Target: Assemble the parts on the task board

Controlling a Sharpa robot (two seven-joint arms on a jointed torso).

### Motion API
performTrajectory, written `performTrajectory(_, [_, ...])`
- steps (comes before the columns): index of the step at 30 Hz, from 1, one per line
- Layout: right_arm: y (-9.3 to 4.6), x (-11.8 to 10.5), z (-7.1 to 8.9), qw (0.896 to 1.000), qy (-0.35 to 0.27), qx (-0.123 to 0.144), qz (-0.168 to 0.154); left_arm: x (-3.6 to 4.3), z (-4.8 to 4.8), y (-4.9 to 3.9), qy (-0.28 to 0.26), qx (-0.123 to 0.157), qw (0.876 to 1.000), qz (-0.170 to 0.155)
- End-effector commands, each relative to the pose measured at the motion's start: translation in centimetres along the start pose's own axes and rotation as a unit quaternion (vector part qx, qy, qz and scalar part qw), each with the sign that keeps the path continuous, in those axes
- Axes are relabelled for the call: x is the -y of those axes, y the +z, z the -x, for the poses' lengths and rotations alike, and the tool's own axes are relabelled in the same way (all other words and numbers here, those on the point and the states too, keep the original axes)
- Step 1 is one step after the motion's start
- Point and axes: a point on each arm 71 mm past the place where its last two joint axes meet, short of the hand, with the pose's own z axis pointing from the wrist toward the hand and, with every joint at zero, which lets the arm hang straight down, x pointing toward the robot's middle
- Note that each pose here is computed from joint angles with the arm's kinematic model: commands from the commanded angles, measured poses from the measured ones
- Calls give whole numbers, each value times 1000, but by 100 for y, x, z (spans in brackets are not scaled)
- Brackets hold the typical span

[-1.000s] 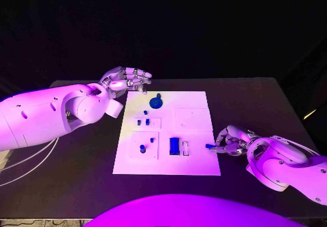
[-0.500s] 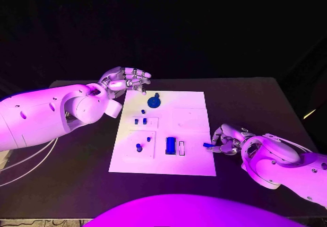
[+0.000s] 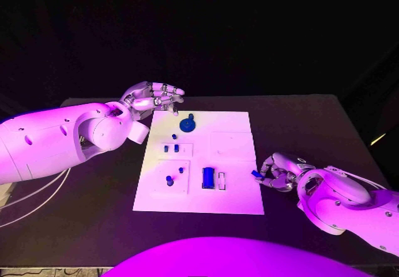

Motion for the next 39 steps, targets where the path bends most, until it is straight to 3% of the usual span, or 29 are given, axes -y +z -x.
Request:
performTrajectory(1, [-29,5,40,1000,-2,8,9,6,-20,3,-5,-8,1000,-2])
performTrajectory(11, [-109,-113,227,999,30,17,26,2,-23,6,-5,-9,1000,0])
performTrajectory(20, [-46,-343,138,995,89,-33,30,-2,-36,10,-5,-11,1000,1])
performTrajectory(31, [71,-554,-44,980,180,-87,16,-1,-51,13,-6,-13,1000,1])
performTrajectory(39, [140,-673,-134,974,193,-119,13,-2,-54,14,-6,-14,1000,1])
